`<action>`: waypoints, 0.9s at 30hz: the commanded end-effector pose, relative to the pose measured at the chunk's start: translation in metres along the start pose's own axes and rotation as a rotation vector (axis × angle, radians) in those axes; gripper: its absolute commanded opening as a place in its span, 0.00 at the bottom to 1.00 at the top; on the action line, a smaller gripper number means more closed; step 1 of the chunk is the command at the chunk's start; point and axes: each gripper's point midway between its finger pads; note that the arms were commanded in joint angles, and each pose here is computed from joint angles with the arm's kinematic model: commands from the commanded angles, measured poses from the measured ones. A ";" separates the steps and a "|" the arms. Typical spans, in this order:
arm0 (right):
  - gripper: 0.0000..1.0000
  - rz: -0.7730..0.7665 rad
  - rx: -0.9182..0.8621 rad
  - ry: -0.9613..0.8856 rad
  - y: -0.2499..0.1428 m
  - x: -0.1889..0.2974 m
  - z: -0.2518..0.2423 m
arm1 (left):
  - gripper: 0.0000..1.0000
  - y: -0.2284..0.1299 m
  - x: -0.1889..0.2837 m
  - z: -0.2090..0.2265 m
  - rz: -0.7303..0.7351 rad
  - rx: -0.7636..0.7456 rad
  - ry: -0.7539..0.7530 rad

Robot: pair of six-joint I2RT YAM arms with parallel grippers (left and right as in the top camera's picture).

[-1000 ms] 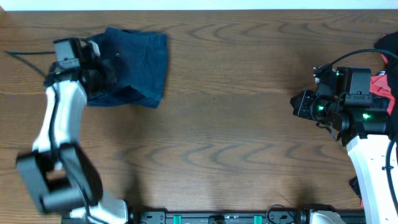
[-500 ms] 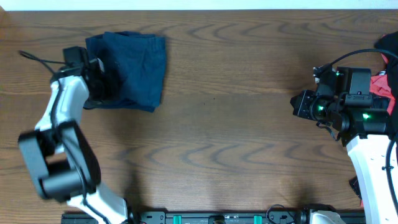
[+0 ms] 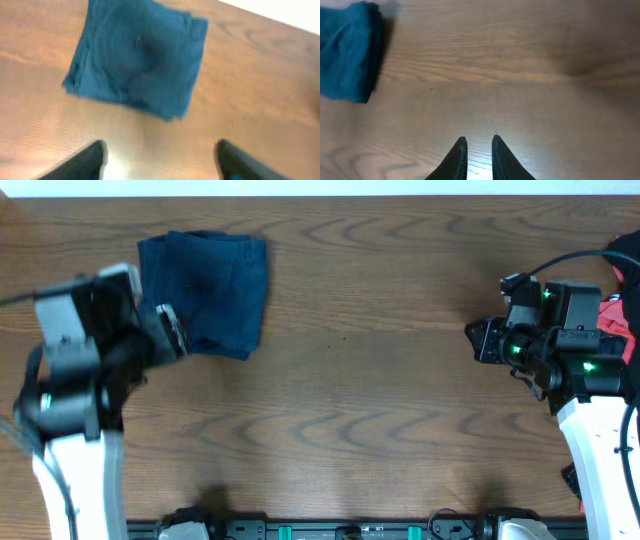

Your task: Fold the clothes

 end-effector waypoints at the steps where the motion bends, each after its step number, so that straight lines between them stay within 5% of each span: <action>1: 0.18 -0.057 0.120 0.085 0.010 0.010 0.017 | 0.92 -0.014 0.031 -0.001 -0.036 -0.012 -0.002; 2: 0.18 -0.063 0.112 0.084 0.010 0.012 0.018 | 0.99 -0.019 0.040 0.003 -0.045 -0.012 0.016; 11: 0.50 -0.171 0.150 0.129 0.021 0.048 0.041 | 0.98 -0.046 0.083 0.019 -0.110 -0.015 0.083; 12: 0.59 -0.191 0.159 0.128 0.023 0.054 0.044 | 0.98 -0.043 0.084 0.018 -0.126 -0.018 0.079; 13: 0.99 -0.211 0.169 0.126 0.024 0.061 0.046 | 0.98 -0.043 0.084 0.018 -0.127 -0.018 0.078; 27: 0.99 -0.263 -0.047 0.079 0.017 0.095 0.049 | 0.98 -0.044 0.084 0.018 -0.122 -0.018 0.080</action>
Point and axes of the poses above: each gripper's point midway between its finger pads, its own x axis back along the fingers, its own z axis along the line the jaws close on, y = z × x, and after that the axes turned 12 degrees about x, right-handed
